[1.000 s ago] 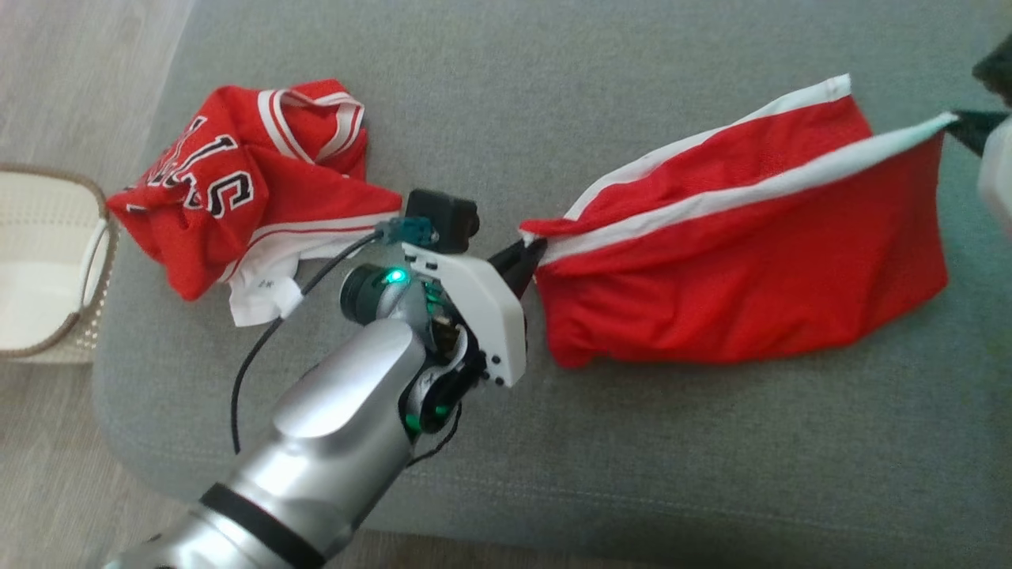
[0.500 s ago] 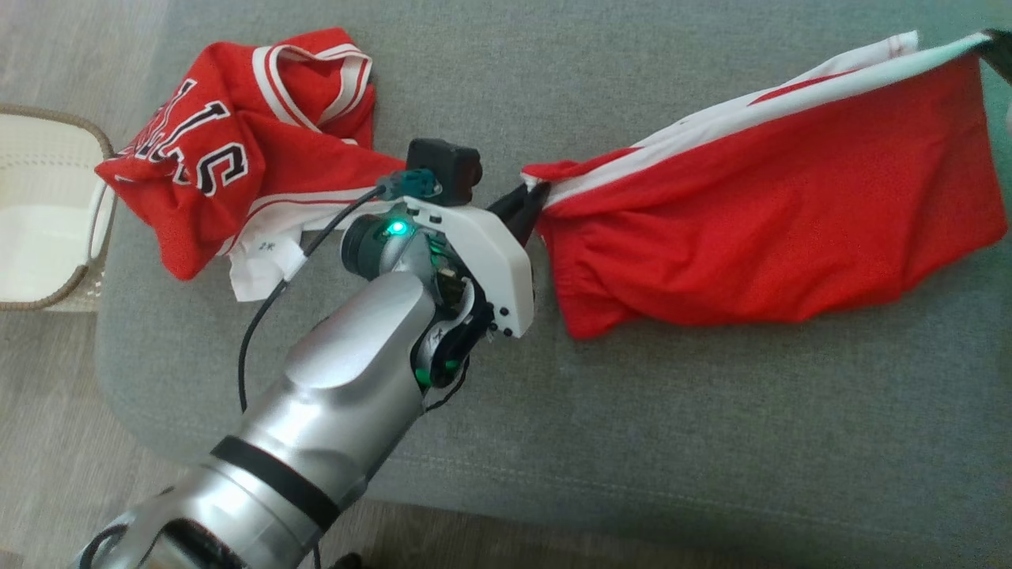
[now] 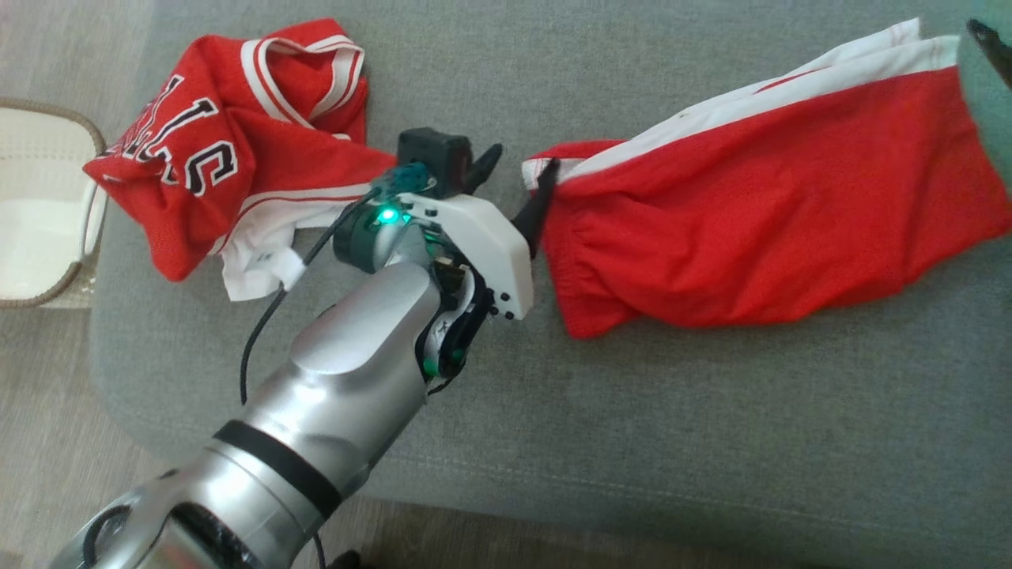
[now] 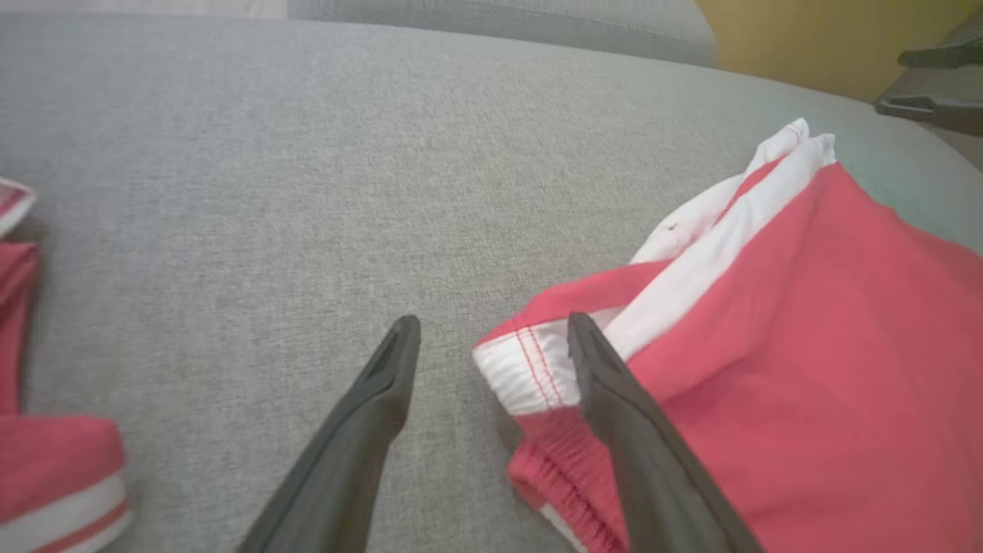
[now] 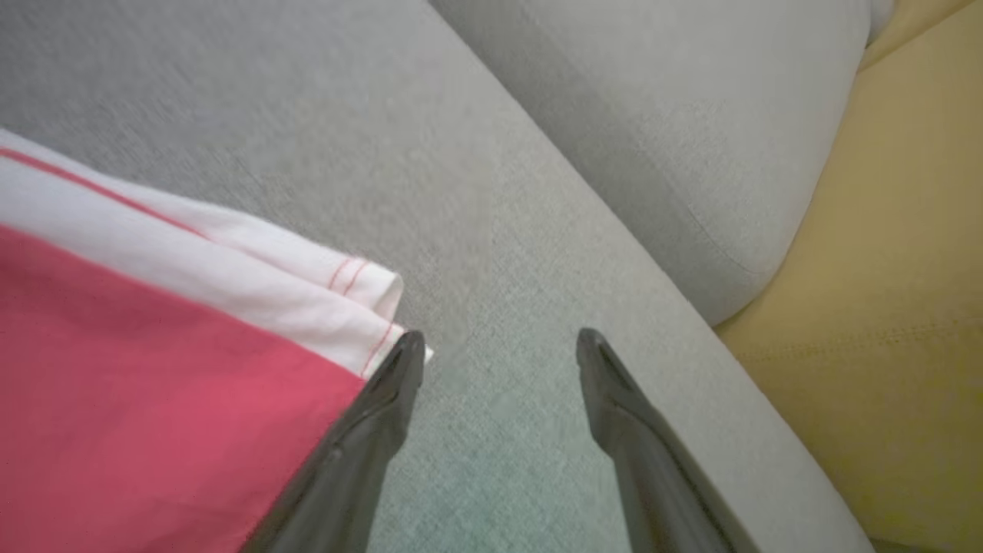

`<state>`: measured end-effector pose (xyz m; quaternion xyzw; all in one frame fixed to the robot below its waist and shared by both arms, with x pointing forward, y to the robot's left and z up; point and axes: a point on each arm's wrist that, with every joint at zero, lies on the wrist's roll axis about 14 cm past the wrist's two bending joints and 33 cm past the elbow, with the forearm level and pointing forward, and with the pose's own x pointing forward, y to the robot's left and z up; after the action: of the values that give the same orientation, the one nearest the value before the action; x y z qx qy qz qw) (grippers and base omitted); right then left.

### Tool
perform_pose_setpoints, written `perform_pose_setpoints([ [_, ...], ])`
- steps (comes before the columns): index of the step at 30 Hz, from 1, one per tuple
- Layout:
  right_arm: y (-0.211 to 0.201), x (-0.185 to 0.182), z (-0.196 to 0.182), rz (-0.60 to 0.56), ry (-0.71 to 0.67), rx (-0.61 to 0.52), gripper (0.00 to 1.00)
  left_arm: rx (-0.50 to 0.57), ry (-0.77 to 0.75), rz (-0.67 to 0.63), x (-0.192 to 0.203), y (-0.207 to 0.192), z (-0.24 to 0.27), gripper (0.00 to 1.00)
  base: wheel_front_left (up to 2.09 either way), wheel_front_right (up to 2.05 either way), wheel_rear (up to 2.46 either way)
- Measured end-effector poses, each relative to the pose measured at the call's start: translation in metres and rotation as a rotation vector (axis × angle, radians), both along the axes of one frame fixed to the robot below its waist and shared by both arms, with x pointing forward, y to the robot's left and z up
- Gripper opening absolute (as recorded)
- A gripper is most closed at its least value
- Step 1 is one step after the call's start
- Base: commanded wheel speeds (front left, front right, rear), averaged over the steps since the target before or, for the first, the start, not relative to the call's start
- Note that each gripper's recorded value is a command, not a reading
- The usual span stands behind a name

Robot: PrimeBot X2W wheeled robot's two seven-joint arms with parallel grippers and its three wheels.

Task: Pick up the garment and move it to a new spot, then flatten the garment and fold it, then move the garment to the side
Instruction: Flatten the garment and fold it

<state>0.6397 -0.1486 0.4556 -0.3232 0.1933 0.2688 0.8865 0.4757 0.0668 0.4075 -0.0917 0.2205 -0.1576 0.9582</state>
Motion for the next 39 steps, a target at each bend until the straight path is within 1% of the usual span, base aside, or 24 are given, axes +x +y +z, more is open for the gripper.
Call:
perform_pose_setpoints([
  [2,0.002,0.002,0.013,-0.002,-0.048,0.039,1.00,-0.005,-0.027,0.021,0.001,0.003,0.006,1.00,0.00,0.00,0.00],
  [3,0.004,0.003,0.022,-0.009,-0.076,0.076,1.00,-0.010,-0.045,0.034,0.001,0.004,0.010,1.00,0.00,0.00,0.00],
  [6,0.009,0.002,0.054,-0.036,-0.163,0.228,1.00,-0.026,-0.092,0.082,-0.001,0.009,0.022,1.00,0.00,0.00,0.00],
  [7,0.010,-0.001,0.062,-0.040,-0.187,0.261,1.00,-0.032,-0.106,0.104,-0.001,0.012,0.026,1.00,0.00,0.00,0.00],
  [10,0.005,-0.013,0.076,-0.062,-0.233,0.311,1.00,-0.054,-0.151,0.154,-0.004,0.021,0.042,1.00,0.00,0.00,0.00],
  [13,0.000,-0.027,0.092,-0.088,-0.268,0.353,1.00,-0.098,-0.265,0.211,-0.001,0.030,0.081,1.00,0.00,0.00,0.00],
  [16,0.002,-0.036,0.139,-0.088,-0.372,0.476,1.00,-0.122,-0.379,0.261,-0.007,0.041,0.116,1.00,0.00,0.00,0.00],
  [18,-0.003,-0.046,0.172,-0.093,-0.456,0.554,1.00,-0.126,-0.425,0.289,-0.020,0.047,0.125,1.00,0.00,0.00,0.00],
  [20,-0.012,-0.061,0.187,-0.114,-0.515,0.605,1.00,-0.127,-0.450,0.315,-0.035,0.053,0.128,1.00,0.00,0.00,0.00],
  [22,-0.019,-0.082,0.179,-0.140,-0.531,0.642,1.00,-0.127,-0.457,0.345,-0.051,0.059,0.125,1.00,0.00,0.00,0.00],
  [27,-0.015,-0.146,0.133,-0.213,-0.498,0.730,1.00,-0.132,-0.492,0.383,-0.083,0.071,0.127,1.00,0.00,0.00,0.00],
  [30,-0.017,-0.177,0.124,-0.257,-0.511,0.770,1.00,-0.122,-0.501,0.377,-0.100,0.071,0.124,1.00,0.00,0.00,0.00],
  [33,-0.026,-0.201,0.116,-0.322,-0.527,0.804,1.00,-0.116,-0.482,0.364,-0.116,0.069,0.114,1.00,0.00,0.00,0.00],
  [35,-0.028,-0.208,0.112,-0.339,-0.527,0.807,1.00,-0.114,-0.476,0.366,-0.120,0.070,0.111,1.00,0.00,0.00,0.00],
  [37,-0.027,-0.222,0.101,-0.370,-0.511,0.821,1.00,-0.102,-0.462,0.370,-0.128,0.072,0.104,1.00,0.00,0.00,0.00],
  [39,-0.025,-0.238,0.081,-0.422,-0.464,0.856,1.00,-0.098,-0.458,0.363,-0.135,0.071,0.101,1.00,0.00,0.00,0.00],
])
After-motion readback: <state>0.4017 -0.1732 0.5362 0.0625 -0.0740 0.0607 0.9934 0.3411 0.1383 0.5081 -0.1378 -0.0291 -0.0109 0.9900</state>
